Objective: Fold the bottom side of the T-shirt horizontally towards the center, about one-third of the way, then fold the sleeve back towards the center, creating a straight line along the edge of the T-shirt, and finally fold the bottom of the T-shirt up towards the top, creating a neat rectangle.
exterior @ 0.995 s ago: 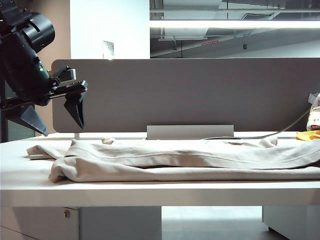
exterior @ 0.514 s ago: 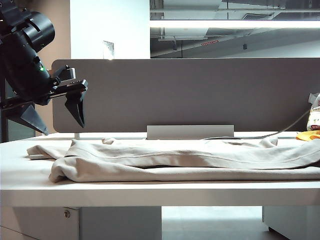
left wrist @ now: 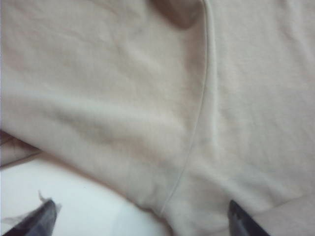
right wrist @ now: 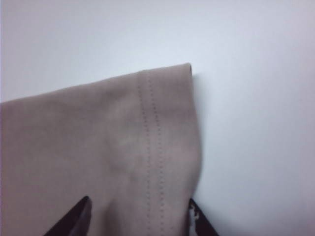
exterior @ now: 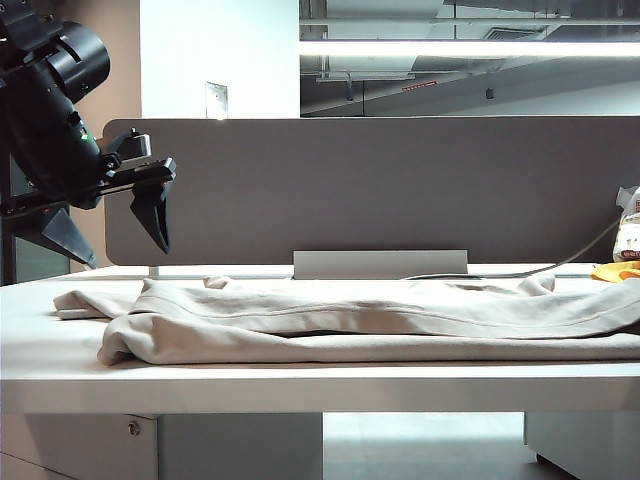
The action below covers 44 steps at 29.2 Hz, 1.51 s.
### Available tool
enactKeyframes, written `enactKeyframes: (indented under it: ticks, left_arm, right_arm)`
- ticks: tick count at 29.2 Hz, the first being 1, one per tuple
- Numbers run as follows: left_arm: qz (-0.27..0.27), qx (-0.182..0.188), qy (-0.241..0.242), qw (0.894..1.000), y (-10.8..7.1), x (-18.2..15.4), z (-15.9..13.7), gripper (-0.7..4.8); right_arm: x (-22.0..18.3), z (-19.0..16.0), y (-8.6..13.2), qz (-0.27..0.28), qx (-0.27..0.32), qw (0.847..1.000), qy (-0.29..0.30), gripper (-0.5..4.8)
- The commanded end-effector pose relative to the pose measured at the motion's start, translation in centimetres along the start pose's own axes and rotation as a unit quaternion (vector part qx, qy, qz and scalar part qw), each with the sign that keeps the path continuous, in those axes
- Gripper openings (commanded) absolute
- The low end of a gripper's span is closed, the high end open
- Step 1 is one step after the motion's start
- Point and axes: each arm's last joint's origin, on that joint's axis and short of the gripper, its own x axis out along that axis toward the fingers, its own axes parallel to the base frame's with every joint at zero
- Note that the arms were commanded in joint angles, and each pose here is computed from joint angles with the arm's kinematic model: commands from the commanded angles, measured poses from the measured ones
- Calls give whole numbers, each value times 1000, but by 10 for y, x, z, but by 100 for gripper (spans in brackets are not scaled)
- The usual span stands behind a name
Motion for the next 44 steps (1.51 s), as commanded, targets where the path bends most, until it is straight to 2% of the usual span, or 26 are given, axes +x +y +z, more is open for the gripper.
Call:
enactKeyframes:
  ticks: [1, 6, 11, 15, 21, 28, 36, 40, 44]
  left_arm:
    - [1, 2, -6, 1000, 0, -1, 2, 479]
    - [1, 2, -6, 1000, 0, -1, 2, 479]
    - [1, 2, -6, 1000, 0, -1, 2, 479]
    - [1, 2, -6, 1000, 0, -1, 2, 479]
    - [1, 2, -5, 1000, 0, -1, 2, 479]
    - [1, 1, 3, 1000, 0, -1, 0, 479]
    - [2, 2, 14, 1000, 1, -1, -2, 479]
    - [2, 4, 17, 1000, 1, -1, -2, 479]
    - [0, 4, 18, 1000, 0, -1, -2, 479]
  right_arm:
    - [10, -19, -7, -26, 23, 997, 67, 234]
    - [10, -19, -8, -27, 23, 997, 68, 64]
    - [10, -18, -7, -25, 18, 997, 64, -6]
    - [10, -17, -5, -7, 17, 998, 63, -6]
    - [13, -17, 12, 70, 5, 996, 63, -6]
    - [10, -17, 50, 93, -34, 994, 51, -6]
    - [-17, -8, 90, 104, -72, 992, -3, -6]
    - [-30, -4, 96, 111, -79, 991, -19, -6]
    - [-36, -6, 97, 118, -73, 990, -1, -6]
